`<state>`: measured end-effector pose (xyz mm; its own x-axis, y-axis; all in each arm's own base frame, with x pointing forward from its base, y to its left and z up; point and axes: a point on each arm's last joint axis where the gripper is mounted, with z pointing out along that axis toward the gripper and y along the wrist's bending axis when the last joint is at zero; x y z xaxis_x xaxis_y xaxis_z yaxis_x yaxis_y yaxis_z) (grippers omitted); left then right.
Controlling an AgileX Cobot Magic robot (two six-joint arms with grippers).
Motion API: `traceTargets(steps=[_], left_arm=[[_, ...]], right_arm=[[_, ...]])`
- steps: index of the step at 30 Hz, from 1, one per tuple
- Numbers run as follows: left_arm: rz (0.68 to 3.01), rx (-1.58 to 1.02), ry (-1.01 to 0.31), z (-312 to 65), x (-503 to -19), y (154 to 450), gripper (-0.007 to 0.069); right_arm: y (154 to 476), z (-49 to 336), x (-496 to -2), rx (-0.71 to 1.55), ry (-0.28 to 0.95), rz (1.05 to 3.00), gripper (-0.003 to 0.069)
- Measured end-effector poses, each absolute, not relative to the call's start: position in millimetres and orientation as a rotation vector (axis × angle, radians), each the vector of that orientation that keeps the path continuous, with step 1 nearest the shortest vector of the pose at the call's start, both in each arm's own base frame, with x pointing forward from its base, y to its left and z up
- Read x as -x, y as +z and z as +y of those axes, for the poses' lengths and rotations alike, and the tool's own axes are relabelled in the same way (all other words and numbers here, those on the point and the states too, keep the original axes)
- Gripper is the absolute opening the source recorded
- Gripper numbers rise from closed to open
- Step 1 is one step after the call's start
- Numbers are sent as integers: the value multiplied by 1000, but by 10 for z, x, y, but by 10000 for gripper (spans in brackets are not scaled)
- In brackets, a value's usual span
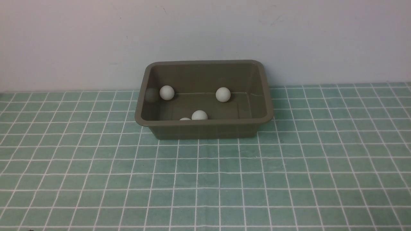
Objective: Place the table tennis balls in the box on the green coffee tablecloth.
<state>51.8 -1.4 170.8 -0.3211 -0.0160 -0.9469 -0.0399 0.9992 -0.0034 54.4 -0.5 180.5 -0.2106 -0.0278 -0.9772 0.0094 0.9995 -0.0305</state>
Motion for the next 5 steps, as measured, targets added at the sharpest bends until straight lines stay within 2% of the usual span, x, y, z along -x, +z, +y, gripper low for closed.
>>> traceTargets(steps=[5], left_arm=[[1898, 40, 24, -14, -518, 1708, 373]], right_arm=[[1805, -5, -544, 14, -34, 1783, 261]])
